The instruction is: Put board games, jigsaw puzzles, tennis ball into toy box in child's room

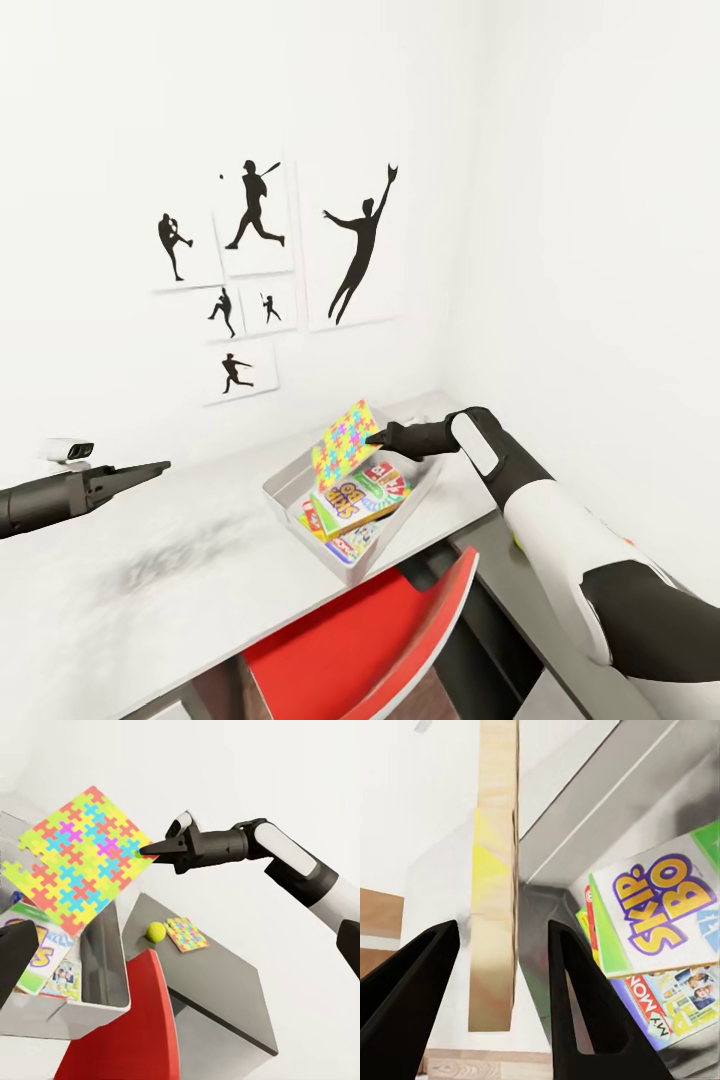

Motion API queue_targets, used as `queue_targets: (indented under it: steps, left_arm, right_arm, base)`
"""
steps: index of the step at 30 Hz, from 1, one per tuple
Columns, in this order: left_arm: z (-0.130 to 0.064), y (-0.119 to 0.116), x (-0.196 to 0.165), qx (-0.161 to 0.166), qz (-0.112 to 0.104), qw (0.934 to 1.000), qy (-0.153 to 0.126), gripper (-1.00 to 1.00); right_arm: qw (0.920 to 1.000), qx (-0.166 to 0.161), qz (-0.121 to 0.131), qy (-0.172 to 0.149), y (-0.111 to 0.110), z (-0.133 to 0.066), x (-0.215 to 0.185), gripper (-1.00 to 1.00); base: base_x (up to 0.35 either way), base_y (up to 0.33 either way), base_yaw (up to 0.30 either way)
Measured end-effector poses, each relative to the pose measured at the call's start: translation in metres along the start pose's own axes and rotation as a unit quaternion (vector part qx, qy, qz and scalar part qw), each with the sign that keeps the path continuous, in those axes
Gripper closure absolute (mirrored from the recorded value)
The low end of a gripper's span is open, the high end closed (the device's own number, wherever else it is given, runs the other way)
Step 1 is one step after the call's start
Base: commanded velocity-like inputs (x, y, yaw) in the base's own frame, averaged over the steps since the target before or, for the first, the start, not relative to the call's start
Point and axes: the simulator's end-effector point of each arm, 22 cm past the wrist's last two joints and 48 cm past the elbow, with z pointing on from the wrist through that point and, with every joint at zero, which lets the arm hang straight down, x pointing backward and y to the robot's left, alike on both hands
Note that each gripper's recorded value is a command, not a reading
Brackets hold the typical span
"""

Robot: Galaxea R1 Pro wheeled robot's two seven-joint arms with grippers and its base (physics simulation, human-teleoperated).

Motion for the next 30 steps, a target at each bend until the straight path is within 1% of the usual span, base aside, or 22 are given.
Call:
queue_targets:
  steps: [9, 17, 27, 30]
  left_arm:
    - [0.0003, 0.0002, 0.0001, 0.0, 0.0, 1.0, 0.0, -1.0]
    - [0.0003, 0.0001, 0.0002, 0.0, 0.0, 1.0, 0.0, -1.0]
    - [0.0005, 0.0003, 0.0004, 0.0, 0.0, 1.0, 0.001, -1.0]
    - [0.0006, 0.0004, 0.0005, 0.0, 0.0, 1.0, 0.001, -1.0]
  right_arm:
    - [1.0, 0.0, 0.0, 0.0, -0.0001, 0.0002, -0.0002, 1.0]
    - [1.0, 0.0, 0.0, 0.001, -0.0006, 0.0001, 0.0001, 1.0]
    - [1.0, 0.001, 0.002, 0.002, -0.0018, 0.0006, 0.0013, 1.0]
    - [0.9999, 0.005, 0.009, 0.009, -0.008, 0.0025, 0.007, 1.0]
  base:
    - [0.021, 0.0, 0.0]
    - [0.104, 0.038, 0.0]
    - [0.008, 0.002, 0.0]
    - [0.0, 0.0, 0.0]
